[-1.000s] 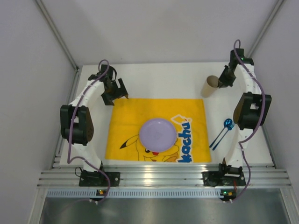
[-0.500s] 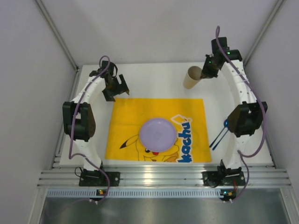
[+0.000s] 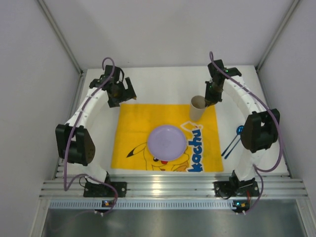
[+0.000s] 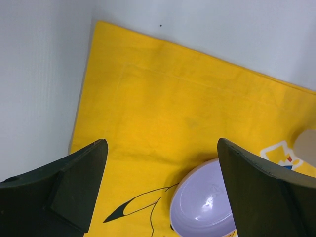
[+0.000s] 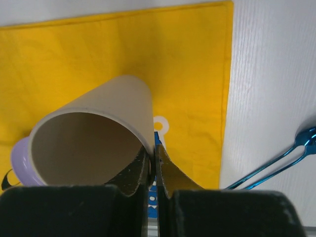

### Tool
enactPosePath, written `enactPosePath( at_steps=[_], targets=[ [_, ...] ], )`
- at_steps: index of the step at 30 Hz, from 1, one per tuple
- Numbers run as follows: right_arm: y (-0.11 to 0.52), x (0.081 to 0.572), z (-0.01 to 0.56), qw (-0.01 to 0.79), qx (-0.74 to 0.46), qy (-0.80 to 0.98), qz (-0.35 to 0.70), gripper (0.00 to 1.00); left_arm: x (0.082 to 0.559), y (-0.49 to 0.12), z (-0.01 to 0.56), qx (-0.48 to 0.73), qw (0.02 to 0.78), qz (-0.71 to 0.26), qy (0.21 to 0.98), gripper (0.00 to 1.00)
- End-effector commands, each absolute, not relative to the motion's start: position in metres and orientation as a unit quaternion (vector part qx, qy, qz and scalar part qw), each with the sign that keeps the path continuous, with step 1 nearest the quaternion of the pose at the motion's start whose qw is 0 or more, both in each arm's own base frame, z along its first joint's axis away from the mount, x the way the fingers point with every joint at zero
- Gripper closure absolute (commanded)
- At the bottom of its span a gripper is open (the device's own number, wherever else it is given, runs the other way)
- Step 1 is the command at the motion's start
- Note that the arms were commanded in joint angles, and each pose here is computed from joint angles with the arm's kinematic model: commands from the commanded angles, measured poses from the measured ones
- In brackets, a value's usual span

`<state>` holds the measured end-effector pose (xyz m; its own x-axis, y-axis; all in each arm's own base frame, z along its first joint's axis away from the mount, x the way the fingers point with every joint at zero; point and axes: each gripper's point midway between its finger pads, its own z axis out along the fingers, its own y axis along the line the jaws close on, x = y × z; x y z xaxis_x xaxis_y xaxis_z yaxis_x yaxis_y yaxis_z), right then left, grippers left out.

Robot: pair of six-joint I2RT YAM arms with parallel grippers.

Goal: Set the dinner table for one person

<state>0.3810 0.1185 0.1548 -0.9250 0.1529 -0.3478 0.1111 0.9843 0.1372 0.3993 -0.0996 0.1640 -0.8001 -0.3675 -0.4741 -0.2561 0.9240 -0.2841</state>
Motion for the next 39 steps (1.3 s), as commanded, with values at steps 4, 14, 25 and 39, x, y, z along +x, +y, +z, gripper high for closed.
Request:
enactPosePath(
  at_steps=[4, 14, 25, 39],
  targets=[
    [0.131, 0.363, 0.152, 0.204, 0.043, 0.976, 0.059, 1.00, 0.384, -0.085, 0.199, -0.169, 0.322, -0.094, 0.927, 0.02],
    [0.140, 0.352, 0.163, 0.231, 0.021, 0.972, 0.047, 0.45, 0.360, -0.085, 0.219, -0.159, 0.338, -0.091, 0.923, 0.02],
    [0.087, 0.340, 0.233, 0.312, 0.074, 0.947, 0.025, 0.17, 0.353, -0.186, 0.250, -0.018, 0.384, -0.117, 0.916, 0.03],
    [-0.019, 0.245, 0.104, 0.179, 0.361, 0.912, 0.072, 0.05, 0.338, -0.222, 0.216, 0.037, 0.357, -0.147, 0.922, 0.05]
  ],
)
